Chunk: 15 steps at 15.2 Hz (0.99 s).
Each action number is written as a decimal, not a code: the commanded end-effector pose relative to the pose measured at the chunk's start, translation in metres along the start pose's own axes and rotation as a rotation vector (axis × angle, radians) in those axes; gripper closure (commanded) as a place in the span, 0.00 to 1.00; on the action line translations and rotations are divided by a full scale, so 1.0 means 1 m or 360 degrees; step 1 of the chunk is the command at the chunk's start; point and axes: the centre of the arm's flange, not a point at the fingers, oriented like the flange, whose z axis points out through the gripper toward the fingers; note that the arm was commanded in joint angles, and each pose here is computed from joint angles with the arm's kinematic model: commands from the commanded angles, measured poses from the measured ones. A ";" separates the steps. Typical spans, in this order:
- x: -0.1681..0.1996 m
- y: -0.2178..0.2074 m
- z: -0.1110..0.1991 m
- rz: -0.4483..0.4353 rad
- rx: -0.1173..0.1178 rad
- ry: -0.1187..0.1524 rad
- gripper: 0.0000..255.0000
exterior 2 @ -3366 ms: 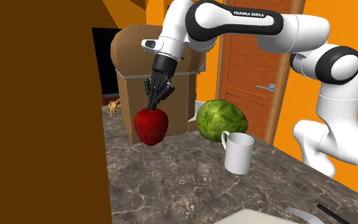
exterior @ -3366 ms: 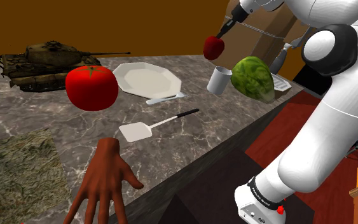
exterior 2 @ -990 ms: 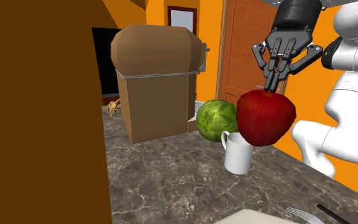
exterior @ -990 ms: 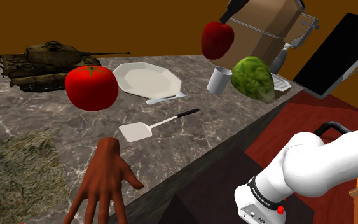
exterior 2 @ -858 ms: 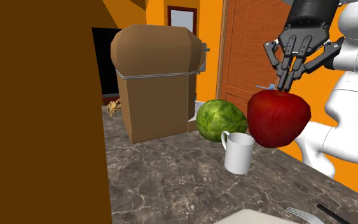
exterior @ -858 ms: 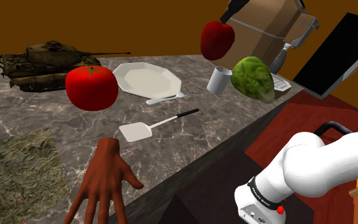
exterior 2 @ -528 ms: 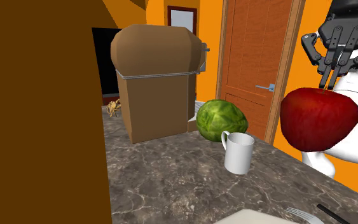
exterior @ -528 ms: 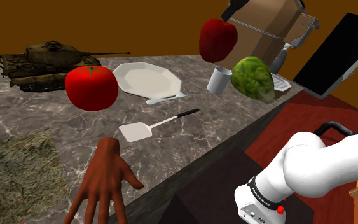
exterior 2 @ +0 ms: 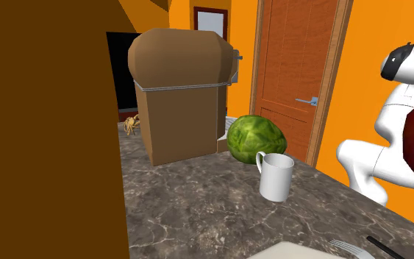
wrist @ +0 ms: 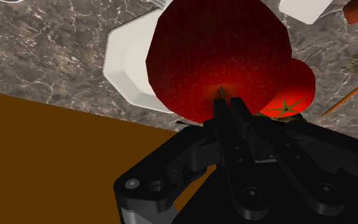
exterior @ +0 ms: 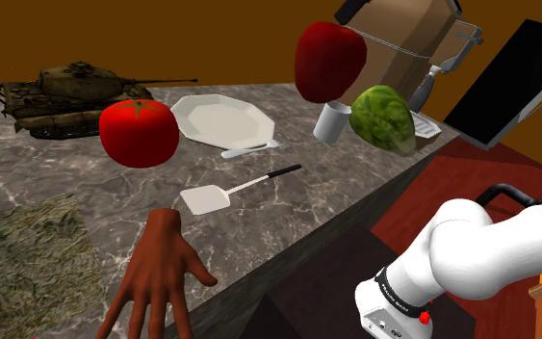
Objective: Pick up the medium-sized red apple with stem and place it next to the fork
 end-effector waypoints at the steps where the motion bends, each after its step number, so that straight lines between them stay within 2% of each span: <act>1: -0.004 -0.026 -0.004 0.0002 0.0000 0.0000 1.00; 7: -0.011 -0.098 -0.024 0.0002 0.0000 0.0000 1.00; 15: -0.028 -0.100 0.015 0.0002 0.0000 0.0000 1.00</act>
